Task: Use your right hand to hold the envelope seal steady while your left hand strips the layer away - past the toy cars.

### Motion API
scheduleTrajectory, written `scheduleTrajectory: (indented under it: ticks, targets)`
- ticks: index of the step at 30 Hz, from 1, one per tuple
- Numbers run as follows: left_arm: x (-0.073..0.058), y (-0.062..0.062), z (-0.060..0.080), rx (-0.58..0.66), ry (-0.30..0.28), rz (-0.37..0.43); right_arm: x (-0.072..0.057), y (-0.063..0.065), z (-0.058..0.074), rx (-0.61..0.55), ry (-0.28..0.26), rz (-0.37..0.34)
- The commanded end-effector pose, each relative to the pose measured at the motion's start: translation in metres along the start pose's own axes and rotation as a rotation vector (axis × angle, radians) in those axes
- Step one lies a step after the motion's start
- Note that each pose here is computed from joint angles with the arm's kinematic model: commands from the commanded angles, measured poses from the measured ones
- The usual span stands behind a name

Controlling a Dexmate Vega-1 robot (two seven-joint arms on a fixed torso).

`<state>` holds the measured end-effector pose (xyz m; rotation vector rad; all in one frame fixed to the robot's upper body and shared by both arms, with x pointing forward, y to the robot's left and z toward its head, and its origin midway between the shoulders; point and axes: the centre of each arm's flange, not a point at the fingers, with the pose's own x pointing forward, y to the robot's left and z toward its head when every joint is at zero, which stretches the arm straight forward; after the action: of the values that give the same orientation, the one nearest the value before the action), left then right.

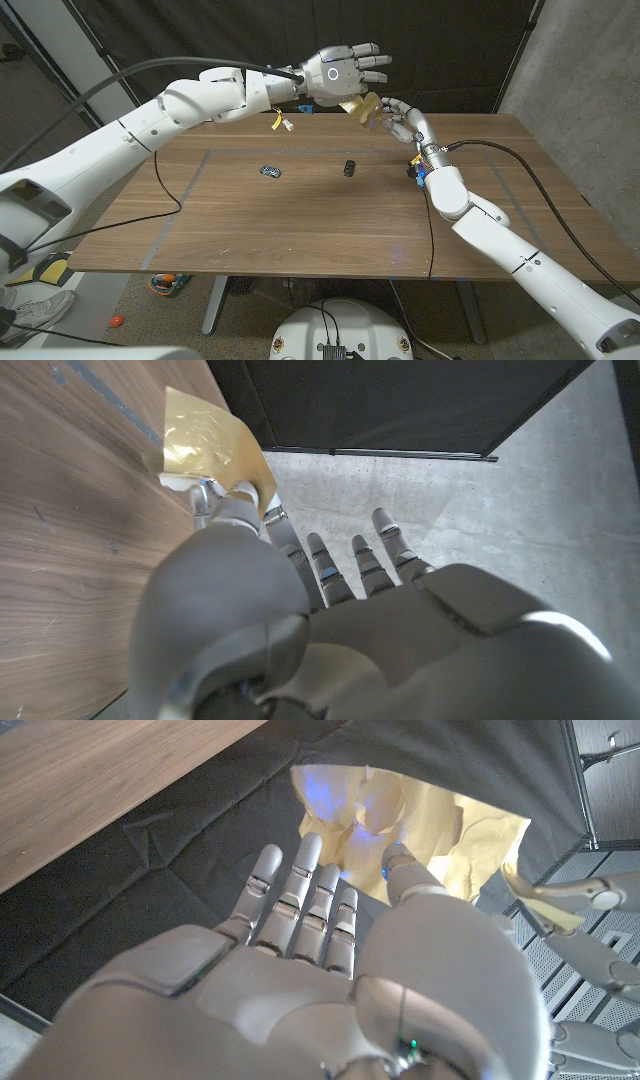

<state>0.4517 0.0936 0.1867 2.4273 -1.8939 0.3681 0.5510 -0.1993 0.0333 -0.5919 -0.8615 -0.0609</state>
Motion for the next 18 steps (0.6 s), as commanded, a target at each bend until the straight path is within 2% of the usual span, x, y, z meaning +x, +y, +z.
scheduleTrajectory:
  ticks: [1, 4, 11, 15, 18]
  targets:
    - [-0.001, -0.005, 0.005, -0.023, -0.106, -0.094, 0.009, 0.002, -0.003, 0.009, 0.001, 0.017]
    - [-0.002, -0.006, 0.002, -0.023, -0.096, -0.089, 0.011, 0.002, -0.002, -0.013, -0.006, 0.029]
    - [-0.004, -0.012, -0.005, -0.012, -0.06, -0.08, 0.019, 0.002, 0.003, -0.113, -0.022, 0.129]
    - [-0.005, -0.014, -0.006, 0.026, -0.058, -0.072, 0.025, 0.001, 0.004, -0.171, -0.019, 0.247]
    - [-0.006, -0.015, -0.005, 0.06, -0.06, -0.063, 0.031, -0.002, -0.005, -0.088, -0.012, 0.328]
